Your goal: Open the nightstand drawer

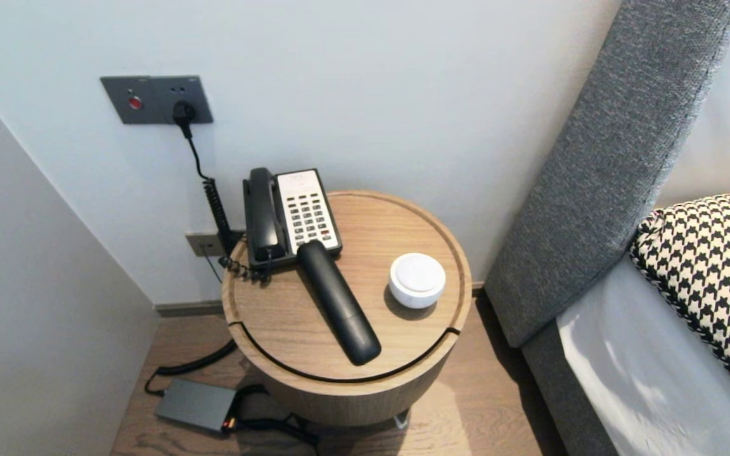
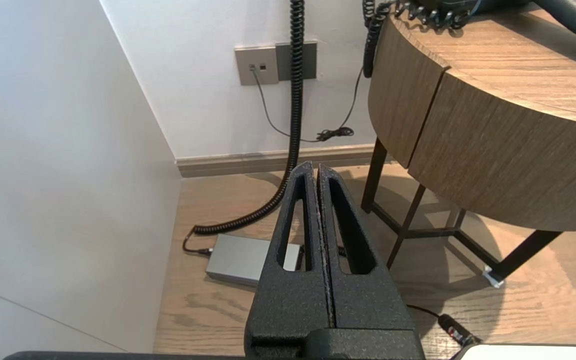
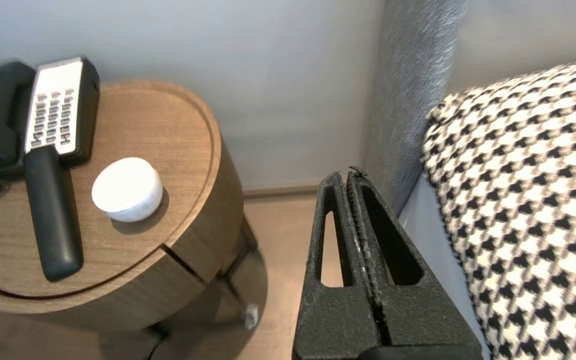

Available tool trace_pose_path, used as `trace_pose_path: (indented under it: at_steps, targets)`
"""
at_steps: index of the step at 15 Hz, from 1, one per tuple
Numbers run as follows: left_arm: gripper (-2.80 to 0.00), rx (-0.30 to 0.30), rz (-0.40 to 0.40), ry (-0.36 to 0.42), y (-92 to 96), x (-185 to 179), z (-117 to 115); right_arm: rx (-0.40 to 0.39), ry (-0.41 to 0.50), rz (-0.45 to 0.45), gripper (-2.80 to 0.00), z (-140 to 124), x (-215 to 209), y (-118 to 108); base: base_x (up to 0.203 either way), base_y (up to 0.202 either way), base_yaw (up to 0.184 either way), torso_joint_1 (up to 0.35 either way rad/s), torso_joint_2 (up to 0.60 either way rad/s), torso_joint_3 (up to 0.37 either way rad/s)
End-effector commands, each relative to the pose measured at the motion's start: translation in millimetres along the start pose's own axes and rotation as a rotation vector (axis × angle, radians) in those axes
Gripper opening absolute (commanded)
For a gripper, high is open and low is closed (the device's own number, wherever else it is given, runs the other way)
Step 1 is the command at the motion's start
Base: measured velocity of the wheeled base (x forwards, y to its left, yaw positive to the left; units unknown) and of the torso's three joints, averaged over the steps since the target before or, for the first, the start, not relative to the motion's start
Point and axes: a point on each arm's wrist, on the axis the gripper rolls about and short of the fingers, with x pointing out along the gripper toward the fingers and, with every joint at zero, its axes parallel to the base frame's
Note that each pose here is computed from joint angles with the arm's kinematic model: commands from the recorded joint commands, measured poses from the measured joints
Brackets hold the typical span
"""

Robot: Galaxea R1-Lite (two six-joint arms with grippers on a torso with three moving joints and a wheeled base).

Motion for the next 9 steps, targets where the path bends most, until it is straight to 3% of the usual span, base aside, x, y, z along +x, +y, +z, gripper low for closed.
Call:
trace_pose_path:
  at_steps: [1,3,4,7,9]
  targets:
    - [-2.8,0.0,0.001,0.01,-0.2,0.7,-3.4,0.021,0.203,0.02,-2.8,7.6,54.1,-3.5,0.0,0.0,0.0,0.0,0.0,0.0]
    - [-2.8,0.0,-0.001,0.01,-0.2,0.7,-3.4,0.051,0.448,0.084,-2.8,0.5,71.6,3.5,0.0,0.0,0.0,0.0,0.0,0.0]
    - [-2.8,0.0,0.001,0.01,-0.2,0.7,-3.4,0.074,0.515,0.125,-2.8,2.8,76.7,10.0,0.0,0.0,0.0,0.0,0.0,0.0]
    - [-2.8,0.0,-0.001,0.01,-0.2,0.7,-3.4,0.201,0.614,0.161,-2.8,11.9,95.4,30.5,0.0,0.0,0.0,0.0,0.0,0.0]
    - [-2.8,0.0,-0.001,0.01,-0.2,0.7,-3.4,0.224,0.683,0.176,-2.8,16.2,101.8,47.2,0.0,0.0,0.0,0.0,0.0,0.0]
